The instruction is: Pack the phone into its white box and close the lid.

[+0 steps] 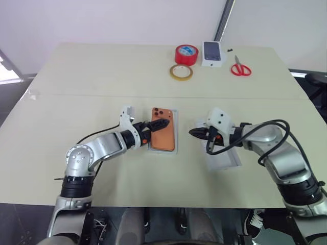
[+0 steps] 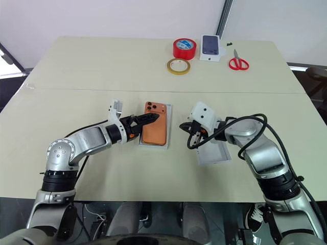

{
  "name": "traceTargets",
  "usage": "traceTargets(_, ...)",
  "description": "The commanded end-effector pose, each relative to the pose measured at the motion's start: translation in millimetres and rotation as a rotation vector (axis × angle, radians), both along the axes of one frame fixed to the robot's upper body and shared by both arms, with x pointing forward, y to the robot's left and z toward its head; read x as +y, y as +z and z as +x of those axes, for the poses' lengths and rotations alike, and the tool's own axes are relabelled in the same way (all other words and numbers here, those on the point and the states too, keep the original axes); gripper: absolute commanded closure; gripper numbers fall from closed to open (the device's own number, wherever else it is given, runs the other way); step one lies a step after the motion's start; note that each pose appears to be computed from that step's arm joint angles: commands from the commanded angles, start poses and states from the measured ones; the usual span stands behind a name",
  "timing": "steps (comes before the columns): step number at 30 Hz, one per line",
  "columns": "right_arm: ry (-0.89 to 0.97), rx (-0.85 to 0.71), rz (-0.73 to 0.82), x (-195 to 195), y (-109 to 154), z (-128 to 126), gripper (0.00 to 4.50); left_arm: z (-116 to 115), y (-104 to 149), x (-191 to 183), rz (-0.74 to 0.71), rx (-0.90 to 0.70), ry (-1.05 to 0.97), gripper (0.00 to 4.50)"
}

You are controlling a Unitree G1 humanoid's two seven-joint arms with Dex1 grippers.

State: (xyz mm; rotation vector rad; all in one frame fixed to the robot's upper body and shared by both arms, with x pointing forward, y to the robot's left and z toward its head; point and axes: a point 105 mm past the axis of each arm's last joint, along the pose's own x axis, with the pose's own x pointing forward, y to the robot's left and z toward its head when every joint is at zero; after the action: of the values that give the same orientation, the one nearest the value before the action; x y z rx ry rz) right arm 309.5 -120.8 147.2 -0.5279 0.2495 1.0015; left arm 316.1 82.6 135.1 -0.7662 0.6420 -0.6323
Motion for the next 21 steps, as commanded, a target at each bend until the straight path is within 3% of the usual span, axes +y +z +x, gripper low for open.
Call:
traceTargets(1, 0.007, -0.054, -0.014, 1.6, 12.9, 3.7, 4.5, -4.4, 21.1, 2.2, 0.104, -0.134, -0.057, 0.04)
traceTargets(11, -0.048, -0.076, -0.084, 2.2, 11.6, 19.1, 4.5, 8.5, 39.0, 30.3, 0.295, -0.287, 0.0, 0.04)
traceTargets(13, -0.078, -0.071, -0.087, 5.8, 11.7, 25.7, 4.5, 17.1, 35.5, 45.1, 0.392, -0.313, 0.059, 0.55)
traceTargets(16, -0.093, -0.073, -0.128, 15.1, 7.9, 32.4, 4.5, 22.2, 13.8, 60.5, 0.63, -0.346, 0.054, 1.87)
traceTargets(20, -0.085, -0.12, -0.183, 26.0, 6.1, 36.4, 4.5, 22.9, -0.8, 59.6, 0.674, -0.368, 0.015, 3.92)
traceTargets(21, -0.081, -0.137, -0.178, 29.9, 9.0, 37.3, 4.5, 23.0, -2.9, 59.7, 0.669, -0.369, 0.015, 3.92)
